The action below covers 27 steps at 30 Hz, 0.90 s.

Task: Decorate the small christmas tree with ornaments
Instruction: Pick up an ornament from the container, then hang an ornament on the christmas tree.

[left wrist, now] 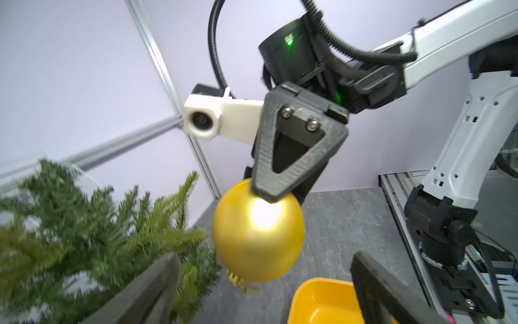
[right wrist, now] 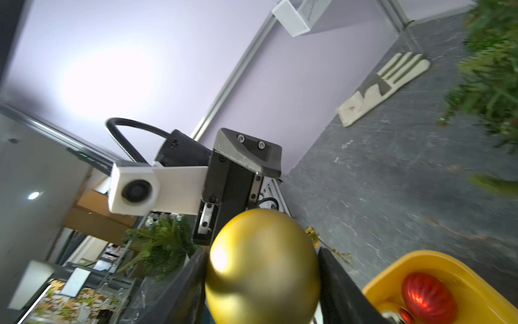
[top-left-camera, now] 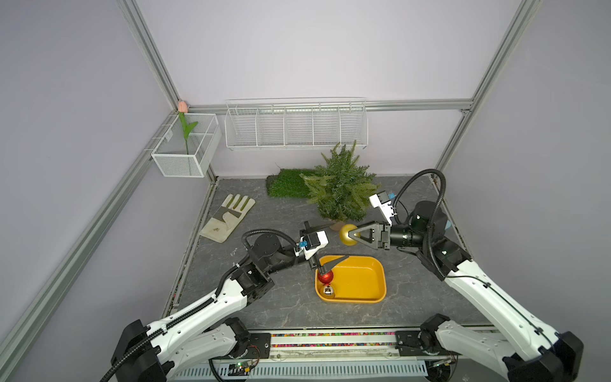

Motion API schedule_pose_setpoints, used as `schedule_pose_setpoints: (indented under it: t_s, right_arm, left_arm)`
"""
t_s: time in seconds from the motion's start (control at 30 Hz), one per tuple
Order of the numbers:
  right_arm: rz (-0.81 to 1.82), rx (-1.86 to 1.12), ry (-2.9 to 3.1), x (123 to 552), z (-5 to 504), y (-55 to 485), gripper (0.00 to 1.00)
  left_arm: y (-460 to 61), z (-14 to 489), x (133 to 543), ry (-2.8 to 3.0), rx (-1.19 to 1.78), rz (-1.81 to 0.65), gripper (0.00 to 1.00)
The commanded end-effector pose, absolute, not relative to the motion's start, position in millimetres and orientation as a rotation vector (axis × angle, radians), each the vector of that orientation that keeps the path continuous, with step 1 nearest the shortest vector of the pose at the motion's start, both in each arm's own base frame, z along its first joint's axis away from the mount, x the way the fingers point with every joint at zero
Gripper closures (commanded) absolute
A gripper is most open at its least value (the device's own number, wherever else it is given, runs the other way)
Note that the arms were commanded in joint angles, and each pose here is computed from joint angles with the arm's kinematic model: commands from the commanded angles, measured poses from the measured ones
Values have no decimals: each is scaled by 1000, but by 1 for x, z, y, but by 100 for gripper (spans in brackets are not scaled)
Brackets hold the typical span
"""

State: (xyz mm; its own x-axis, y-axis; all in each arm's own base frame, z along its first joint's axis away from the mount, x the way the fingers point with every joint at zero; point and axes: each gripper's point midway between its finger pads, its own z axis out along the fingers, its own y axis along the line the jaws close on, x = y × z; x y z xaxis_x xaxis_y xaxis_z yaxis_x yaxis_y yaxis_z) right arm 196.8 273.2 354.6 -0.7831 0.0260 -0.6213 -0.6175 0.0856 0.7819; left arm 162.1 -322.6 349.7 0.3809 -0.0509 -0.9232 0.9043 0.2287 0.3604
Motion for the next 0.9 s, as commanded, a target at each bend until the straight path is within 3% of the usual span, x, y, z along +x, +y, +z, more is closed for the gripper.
schedule_pose_setpoints:
  t_s: [0.0, 0.17, 0.43, 0.6, 0.87]
  right_arm:
    - [1912, -645, 1753, 184, 385, 275, 42]
    - [2065, -661, 1668, 180, 396, 277, 42]
    - [2277, -652, 1537, 179, 413, 277, 46]
    - [2278, -671, 1554, 178, 407, 280, 47]
    - [2285, -687, 1561, 174, 407, 281, 44]
  left_arm:
    - [-325, 382, 143, 734, 1165, -811, 2]
    - [-330, 390, 141, 699, 1172, -797, 4]
    - [-331, 398, 129, 643, 1216, -831, 16]
    - [-333, 393, 133, 663, 1223, -814, 23]
    - [-338, 387, 140, 679, 1249, -774, 24]
